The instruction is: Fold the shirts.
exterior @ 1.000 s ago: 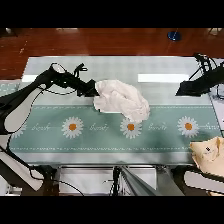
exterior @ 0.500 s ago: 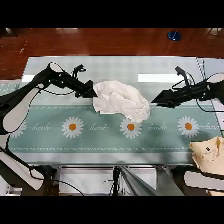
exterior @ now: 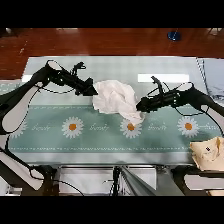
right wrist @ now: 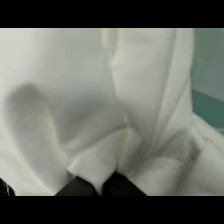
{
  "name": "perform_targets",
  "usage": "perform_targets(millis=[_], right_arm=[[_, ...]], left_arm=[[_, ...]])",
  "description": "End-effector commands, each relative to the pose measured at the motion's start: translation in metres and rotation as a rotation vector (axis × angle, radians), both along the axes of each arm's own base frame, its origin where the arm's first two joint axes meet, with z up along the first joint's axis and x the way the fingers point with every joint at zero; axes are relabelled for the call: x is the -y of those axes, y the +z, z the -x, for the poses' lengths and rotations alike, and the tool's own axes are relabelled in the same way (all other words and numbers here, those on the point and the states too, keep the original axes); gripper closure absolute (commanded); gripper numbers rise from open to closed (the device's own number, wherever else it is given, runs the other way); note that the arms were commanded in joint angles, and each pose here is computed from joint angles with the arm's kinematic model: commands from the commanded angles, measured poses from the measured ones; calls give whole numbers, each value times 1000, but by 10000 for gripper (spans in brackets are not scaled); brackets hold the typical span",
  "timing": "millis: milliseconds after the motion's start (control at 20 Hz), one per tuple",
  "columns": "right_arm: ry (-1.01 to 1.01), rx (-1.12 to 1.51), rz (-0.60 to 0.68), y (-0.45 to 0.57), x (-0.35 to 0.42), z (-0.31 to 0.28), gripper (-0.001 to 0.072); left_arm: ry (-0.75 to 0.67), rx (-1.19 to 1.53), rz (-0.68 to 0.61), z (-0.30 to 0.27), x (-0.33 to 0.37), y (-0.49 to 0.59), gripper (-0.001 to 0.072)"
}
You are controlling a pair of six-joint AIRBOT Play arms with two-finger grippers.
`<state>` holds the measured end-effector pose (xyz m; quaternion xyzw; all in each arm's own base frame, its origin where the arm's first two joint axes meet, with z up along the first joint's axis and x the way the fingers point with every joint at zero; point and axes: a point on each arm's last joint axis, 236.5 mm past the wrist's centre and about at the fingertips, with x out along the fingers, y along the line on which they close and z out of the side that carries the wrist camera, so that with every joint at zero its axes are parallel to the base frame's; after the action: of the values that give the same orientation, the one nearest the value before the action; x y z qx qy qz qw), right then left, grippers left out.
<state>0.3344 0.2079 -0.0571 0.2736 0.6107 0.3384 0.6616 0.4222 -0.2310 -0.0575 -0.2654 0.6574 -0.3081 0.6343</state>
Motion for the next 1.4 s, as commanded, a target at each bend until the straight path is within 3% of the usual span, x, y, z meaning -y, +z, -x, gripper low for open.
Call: perform_targets(millis=[0, 300, 650, 850, 1200, 1350], right_arm=[[-6, 112, -61, 38, -23, -14, 687], [-131, 642, -105, 261, 30, -39, 687], [-404, 1047, 156, 432, 124, 5, 687], [-352, 1062, 135, 458, 106, 47, 687], [-292, 960, 152, 456, 87, 104, 687], [-269, 726, 292, 398, 114, 97, 688]], left_arm=[[-11, 134, 51, -22, 7, 49, 682], [18, 674, 97, -39, -18, 276, 682], [91, 1171, 67, 80, -60, 476, 683], [77, 1265, 88, 149, -54, 514, 683], [-1, 1093, 72, 231, -48, 492, 682], [8, 966, 31, 223, -53, 462, 683]])
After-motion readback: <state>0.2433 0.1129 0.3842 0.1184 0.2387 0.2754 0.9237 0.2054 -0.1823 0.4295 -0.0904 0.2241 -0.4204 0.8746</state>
